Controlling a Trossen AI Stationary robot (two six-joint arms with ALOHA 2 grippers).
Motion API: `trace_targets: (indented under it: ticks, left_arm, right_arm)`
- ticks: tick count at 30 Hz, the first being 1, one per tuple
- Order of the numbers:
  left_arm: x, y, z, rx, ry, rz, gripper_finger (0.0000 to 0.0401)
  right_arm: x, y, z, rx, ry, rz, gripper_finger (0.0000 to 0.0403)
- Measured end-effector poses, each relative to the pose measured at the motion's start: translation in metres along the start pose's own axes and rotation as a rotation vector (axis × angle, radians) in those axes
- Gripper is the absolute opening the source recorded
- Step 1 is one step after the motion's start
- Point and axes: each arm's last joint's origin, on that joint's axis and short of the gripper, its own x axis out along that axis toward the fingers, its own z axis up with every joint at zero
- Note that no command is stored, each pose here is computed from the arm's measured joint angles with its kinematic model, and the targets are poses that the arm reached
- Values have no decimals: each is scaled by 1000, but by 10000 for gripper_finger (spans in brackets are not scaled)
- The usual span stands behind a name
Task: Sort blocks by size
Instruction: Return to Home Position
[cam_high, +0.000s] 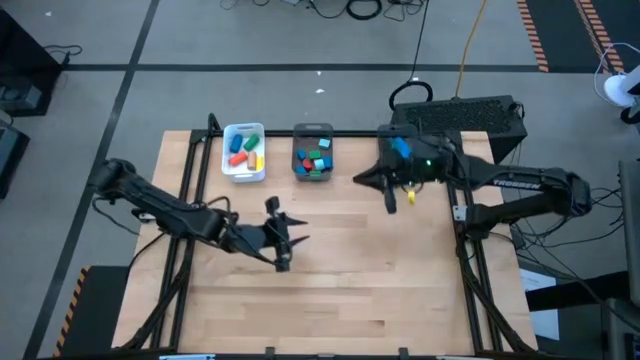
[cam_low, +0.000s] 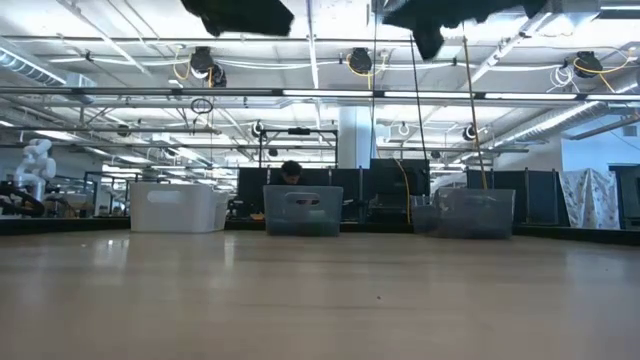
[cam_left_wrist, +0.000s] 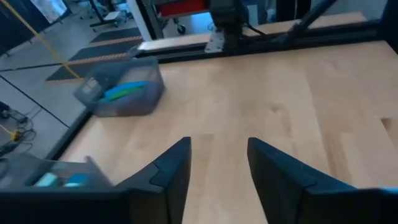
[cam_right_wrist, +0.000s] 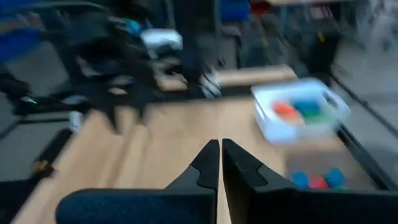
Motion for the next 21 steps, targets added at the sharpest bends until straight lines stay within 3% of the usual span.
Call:
trace_targets:
  ticks: [3,8,16,21]
  left_arm:
    - [-13,14,7,-8,-7,13,138]
    - [-35,29,5,-23,-30,15,90]
    - [-59,46,-33,-78,-80,13,35]
    - [-58,56,-70,-97,-130,-37,6]
  right_arm:
    - [6,15,-3,-40,-94,52,1]
    - [15,34,-32,-50,-152,87,0]
    - [18,58,-76,-112,-219,133,0]
    - [30,62,-95,-118,-211,66,0]
